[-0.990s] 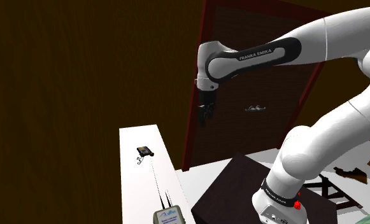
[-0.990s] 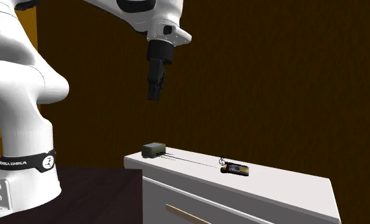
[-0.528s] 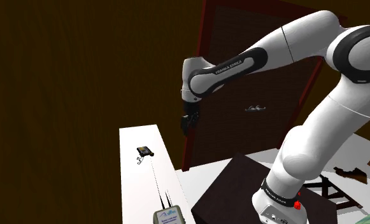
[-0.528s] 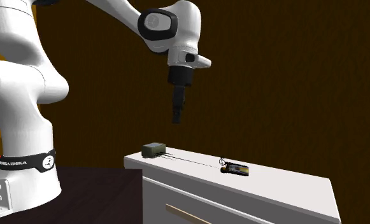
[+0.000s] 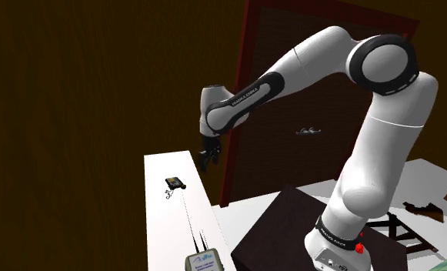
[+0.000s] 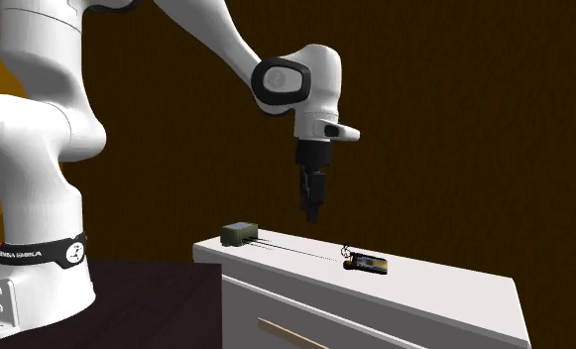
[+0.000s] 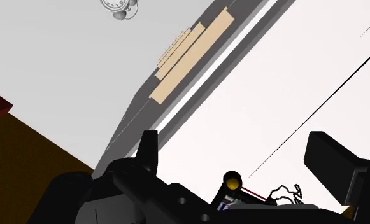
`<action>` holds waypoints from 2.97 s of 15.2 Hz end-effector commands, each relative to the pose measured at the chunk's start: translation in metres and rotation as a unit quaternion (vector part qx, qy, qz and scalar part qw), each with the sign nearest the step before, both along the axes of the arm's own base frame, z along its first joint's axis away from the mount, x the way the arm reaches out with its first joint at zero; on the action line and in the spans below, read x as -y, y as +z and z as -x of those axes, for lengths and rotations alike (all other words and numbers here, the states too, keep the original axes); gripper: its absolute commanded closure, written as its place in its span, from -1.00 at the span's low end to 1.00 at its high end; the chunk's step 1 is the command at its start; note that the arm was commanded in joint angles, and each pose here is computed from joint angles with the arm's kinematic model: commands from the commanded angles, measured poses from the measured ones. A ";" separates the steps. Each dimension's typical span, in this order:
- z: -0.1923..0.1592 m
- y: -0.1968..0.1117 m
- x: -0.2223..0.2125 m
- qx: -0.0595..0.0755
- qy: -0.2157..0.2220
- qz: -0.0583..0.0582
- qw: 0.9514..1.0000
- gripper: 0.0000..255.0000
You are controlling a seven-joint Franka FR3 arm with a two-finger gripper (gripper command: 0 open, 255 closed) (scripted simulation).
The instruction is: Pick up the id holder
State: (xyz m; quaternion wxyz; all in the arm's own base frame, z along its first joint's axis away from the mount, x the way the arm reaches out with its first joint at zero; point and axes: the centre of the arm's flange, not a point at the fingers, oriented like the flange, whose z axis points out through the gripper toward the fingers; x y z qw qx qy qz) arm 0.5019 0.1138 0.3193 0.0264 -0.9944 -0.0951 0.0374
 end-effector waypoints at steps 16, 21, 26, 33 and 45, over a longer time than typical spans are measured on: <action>-0.081 -0.115 -0.051 0.023 0.012 -0.024 0.999 -1.00; -0.080 -0.118 -0.052 0.023 0.012 -0.024 0.999 1.00; -0.081 -0.118 -0.052 0.023 0.012 -0.024 0.999 1.00; -0.081 -0.092 -0.051 0.023 0.012 -0.024 0.999 1.00; -0.081 -0.038 -0.051 0.023 0.012 -0.024 0.999 1.00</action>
